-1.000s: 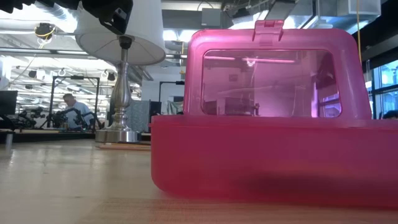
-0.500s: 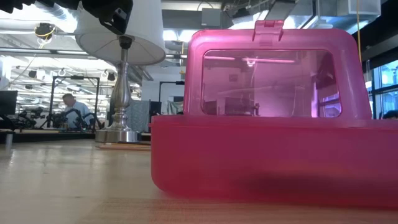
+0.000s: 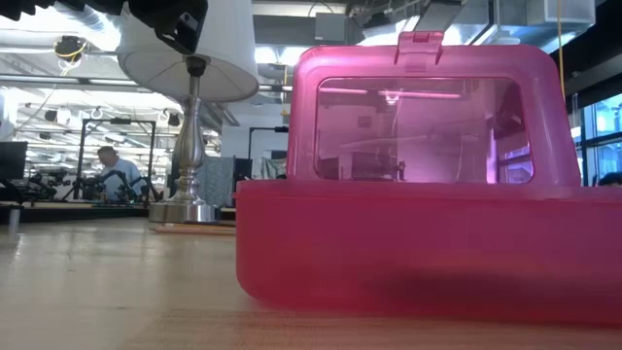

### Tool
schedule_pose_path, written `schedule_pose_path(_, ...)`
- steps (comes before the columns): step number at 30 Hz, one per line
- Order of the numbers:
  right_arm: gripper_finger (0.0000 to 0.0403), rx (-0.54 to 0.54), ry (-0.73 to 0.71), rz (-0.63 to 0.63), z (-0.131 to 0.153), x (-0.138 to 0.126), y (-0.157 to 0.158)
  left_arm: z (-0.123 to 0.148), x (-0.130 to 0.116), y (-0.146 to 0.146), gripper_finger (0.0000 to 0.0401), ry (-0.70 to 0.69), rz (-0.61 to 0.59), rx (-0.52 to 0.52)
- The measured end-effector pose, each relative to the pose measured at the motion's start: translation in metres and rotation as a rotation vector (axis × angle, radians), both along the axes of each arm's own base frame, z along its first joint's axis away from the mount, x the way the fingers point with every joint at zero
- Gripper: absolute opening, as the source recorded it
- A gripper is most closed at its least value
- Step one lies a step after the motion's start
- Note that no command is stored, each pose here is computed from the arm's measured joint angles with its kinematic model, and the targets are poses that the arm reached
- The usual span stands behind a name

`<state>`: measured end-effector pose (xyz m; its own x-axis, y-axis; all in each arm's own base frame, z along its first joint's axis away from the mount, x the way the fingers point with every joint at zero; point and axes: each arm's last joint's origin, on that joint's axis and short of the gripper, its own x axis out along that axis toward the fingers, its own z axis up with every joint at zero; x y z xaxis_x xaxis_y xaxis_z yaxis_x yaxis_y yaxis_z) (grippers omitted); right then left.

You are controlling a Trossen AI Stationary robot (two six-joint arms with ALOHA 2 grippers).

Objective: Pick & place school supplies into a supply box
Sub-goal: Put the yellow scissors into the pink supply box

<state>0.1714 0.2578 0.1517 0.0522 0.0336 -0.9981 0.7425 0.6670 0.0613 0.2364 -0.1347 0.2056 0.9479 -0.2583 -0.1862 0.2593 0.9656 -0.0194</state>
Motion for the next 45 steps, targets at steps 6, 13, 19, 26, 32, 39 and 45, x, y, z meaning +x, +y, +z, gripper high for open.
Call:
schedule_pose_path(6,0.0169,-0.004,-0.004,0.0,0.0,0.0,0.0,0.0,0.0,0.0,0.0128,0.0,0.0,-0.001)
schedule_pose_path(13,0.0169,-0.043,0.028,0.0,-0.016,0.002,0.003,0.0,0.0,0.0,0.0131,0.0,0.0,0.0)
schedule_pose_path(19,0.0163,-0.051,0.07,-0.002,-0.027,0.003,0.005,0.0,0.0,0.0,0.013,0.0,0.0,-0.001)
schedule_pose_path(26,0.0125,-0.053,0.079,0.002,-0.027,0.002,0.004,0.0,0.0,0.0,0.013,0.0,0.0,0.0)
schedule_pose_path(32,0.0104,-0.057,0.078,0.002,-0.027,0.002,0.004,0.0,0.0,0.0,0.0131,0.0,0.0,0.0)
schedule_pose_path(39,0.0101,-0.062,0.086,-0.032,-0.027,0.001,0.004,0.0,0.0,0.0,0.0128,0.0,0.0,0.0)
schedule_pose_path(45,0.01,-0.091,0.12,-0.053,-0.02,0.003,0.006,0.0,0.0,0.0,0.0132,0.0,0.0,-0.001)
